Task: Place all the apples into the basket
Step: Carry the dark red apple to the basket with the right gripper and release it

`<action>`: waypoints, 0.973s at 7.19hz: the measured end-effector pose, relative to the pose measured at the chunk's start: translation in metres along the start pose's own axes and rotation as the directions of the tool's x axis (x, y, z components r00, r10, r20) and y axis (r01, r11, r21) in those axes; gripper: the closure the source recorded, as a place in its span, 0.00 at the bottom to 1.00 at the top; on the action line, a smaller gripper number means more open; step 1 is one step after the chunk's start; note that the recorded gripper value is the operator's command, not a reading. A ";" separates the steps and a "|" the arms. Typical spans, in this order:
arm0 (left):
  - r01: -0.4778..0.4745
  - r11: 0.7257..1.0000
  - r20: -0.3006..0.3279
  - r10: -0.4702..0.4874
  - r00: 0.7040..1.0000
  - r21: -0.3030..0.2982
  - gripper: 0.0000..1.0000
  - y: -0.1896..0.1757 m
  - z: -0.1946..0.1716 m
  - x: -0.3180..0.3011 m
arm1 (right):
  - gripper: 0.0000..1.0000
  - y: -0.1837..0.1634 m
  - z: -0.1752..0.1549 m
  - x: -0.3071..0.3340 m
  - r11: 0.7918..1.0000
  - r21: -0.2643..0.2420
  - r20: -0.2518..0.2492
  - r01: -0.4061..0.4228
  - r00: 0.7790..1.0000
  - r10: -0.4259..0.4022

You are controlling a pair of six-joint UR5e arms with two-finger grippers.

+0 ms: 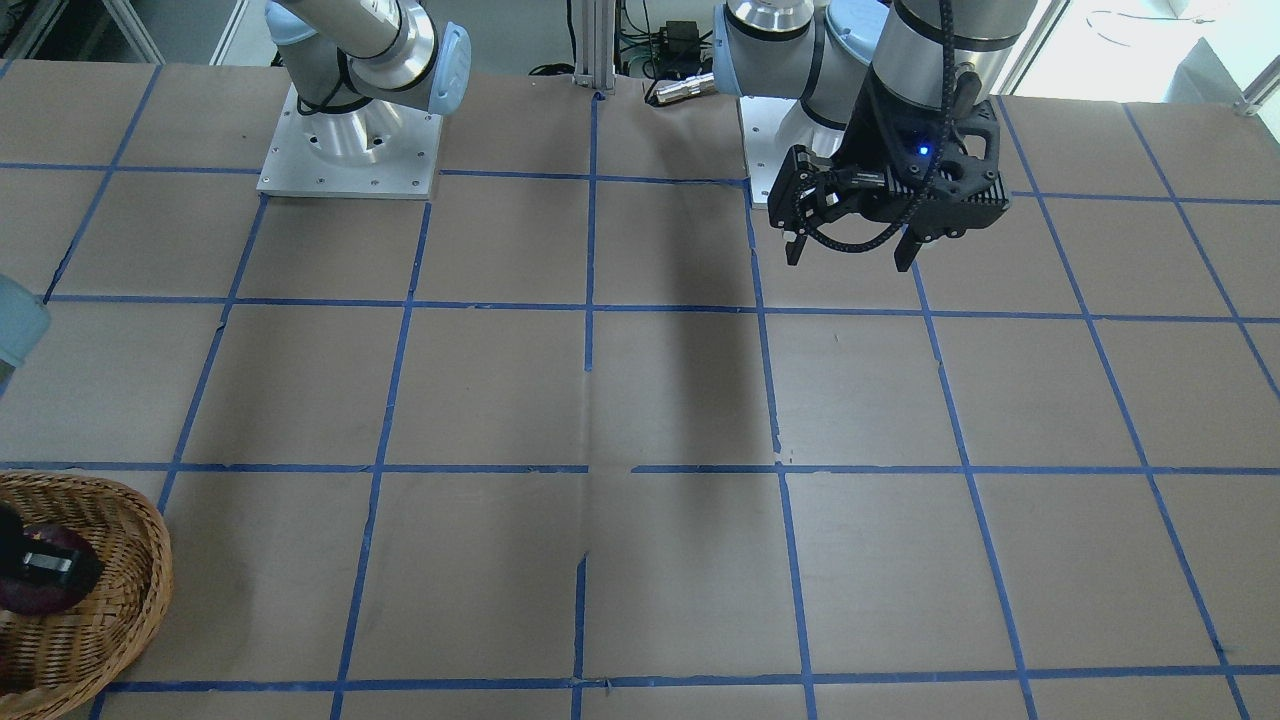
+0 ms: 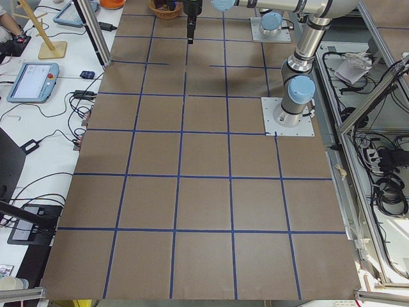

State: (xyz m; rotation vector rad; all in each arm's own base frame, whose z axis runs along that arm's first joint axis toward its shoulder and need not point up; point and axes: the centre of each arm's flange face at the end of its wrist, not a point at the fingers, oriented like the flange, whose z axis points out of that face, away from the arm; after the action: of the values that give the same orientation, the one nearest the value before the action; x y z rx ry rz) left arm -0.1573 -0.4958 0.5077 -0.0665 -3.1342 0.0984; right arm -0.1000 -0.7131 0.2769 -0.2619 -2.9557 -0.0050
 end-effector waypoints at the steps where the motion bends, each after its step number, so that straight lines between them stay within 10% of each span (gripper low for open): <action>1: 0.002 1.000 0.000 -0.002 1.000 0.000 0.00 0.000 0.000 0.000 | 0.00 -0.003 0.012 -0.002 1.000 -0.002 0.003 0.000 1.000 0.000; 4: 0.001 1.000 0.000 -0.001 1.000 0.001 0.00 -0.001 0.000 -0.001 | 0.00 -0.005 0.018 -0.002 1.000 -0.009 0.000 0.002 1.000 -0.002; 7: 0.001 1.000 0.000 -0.001 1.000 0.006 0.00 -0.002 0.000 -0.002 | 0.00 0.045 -0.096 -0.011 1.000 -0.014 0.011 0.020 1.000 -0.020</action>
State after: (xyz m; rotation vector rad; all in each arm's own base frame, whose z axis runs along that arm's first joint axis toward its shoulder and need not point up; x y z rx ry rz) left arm -0.1553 -0.4977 0.5082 -0.0645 -3.1335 0.1076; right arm -0.0651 -0.6722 0.3692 -0.2345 -2.9699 -0.0273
